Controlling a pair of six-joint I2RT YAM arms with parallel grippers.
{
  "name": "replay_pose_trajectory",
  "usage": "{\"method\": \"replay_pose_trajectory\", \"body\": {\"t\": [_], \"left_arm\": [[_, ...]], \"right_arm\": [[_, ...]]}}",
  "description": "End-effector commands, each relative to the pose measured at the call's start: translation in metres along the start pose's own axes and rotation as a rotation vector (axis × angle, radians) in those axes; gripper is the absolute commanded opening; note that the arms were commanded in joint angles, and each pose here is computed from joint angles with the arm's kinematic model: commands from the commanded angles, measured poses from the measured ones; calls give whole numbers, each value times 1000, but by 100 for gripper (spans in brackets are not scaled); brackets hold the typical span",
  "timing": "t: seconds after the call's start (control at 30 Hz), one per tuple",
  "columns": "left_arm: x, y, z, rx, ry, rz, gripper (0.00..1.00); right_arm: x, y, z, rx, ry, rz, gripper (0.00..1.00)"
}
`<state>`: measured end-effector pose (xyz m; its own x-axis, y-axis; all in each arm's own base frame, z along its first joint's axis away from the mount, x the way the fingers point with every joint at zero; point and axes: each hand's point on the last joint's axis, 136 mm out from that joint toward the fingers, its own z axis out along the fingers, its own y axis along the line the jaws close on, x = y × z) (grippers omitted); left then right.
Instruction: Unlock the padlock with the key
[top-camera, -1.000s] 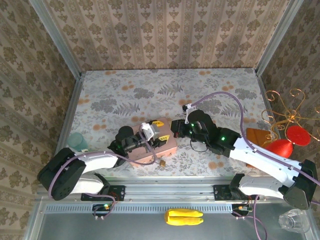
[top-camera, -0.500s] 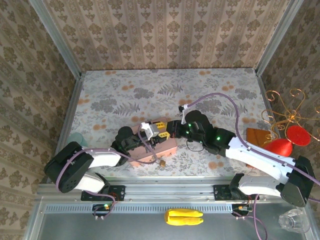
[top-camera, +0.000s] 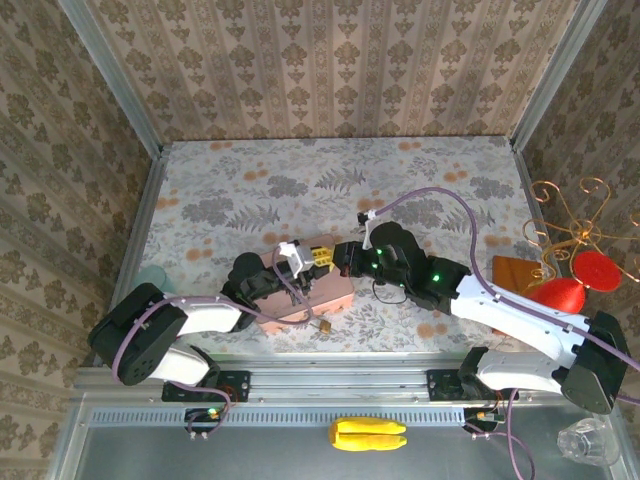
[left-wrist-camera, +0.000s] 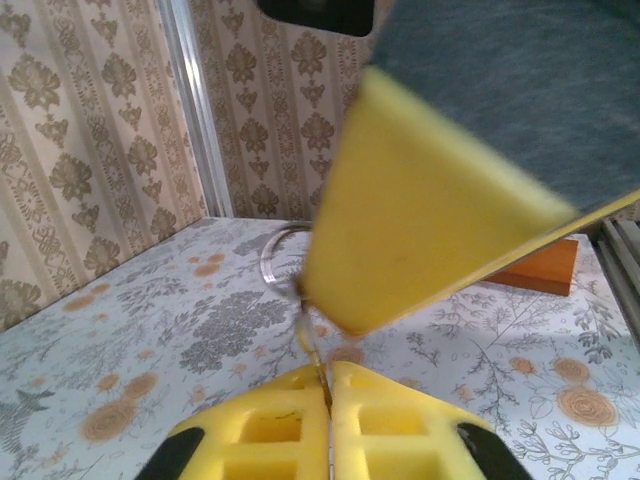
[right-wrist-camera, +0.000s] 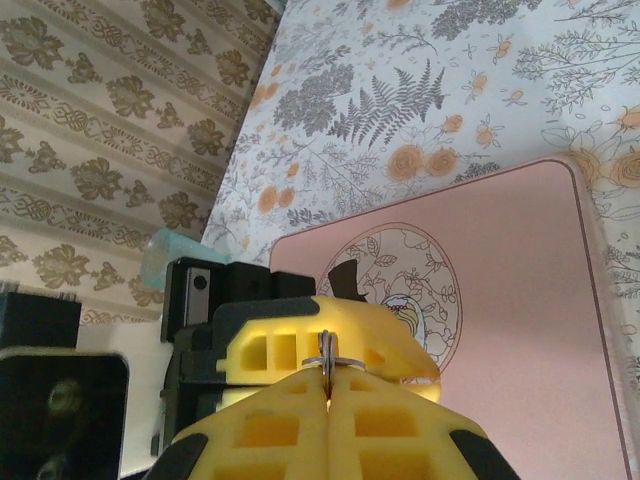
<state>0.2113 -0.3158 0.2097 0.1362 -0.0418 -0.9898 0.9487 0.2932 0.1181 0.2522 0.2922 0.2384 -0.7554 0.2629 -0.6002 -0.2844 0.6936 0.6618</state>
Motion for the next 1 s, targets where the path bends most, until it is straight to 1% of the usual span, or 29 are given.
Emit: {"method": "replay_pose_trajectory", "body": {"t": [0.0,0.07,0.13,0.23,0.3,0.33,0.4,0.5,0.6,0.73,0.83,0.9,0.97], "left_arm": [[-20,-3,-1,30,-64,26,1],[-20,0,-2,16,-63,28,0],[-20,7,-5,-25,-60,38,0],[-18,16,-12,-79,-45,78,0],[-13,20,-12,-94,5,115,0],[-9,23,-11,-107,44,132,0],[2,28,-10,-125,136,168,0],[9,36,-13,-178,219,254,0],[12,44,-16,-209,288,312,0],[20,45,-14,-192,383,396,0],[28,39,-15,-140,422,439,0],[31,34,-15,-112,428,463,0],[37,17,-16,-24,412,549,0]], "right_arm": [[-1,-7,-1,22,-27,17,0],[-2,-11,-4,31,-44,25,0],[-3,-16,-6,50,-58,30,0],[-4,-23,-10,70,-69,42,5],[-4,-26,-12,78,-73,48,13],[-4,-27,-14,80,-78,53,19],[-5,-31,-16,86,-83,63,26],[-6,-37,-21,93,-92,84,34],[-7,-42,-27,92,-107,110,39],[-9,-44,-30,61,-113,153,40],[-8,-44,-30,34,-99,184,41],[-6,-43,-28,11,-87,218,44],[-2,-49,-23,11,-64,282,46]]}}
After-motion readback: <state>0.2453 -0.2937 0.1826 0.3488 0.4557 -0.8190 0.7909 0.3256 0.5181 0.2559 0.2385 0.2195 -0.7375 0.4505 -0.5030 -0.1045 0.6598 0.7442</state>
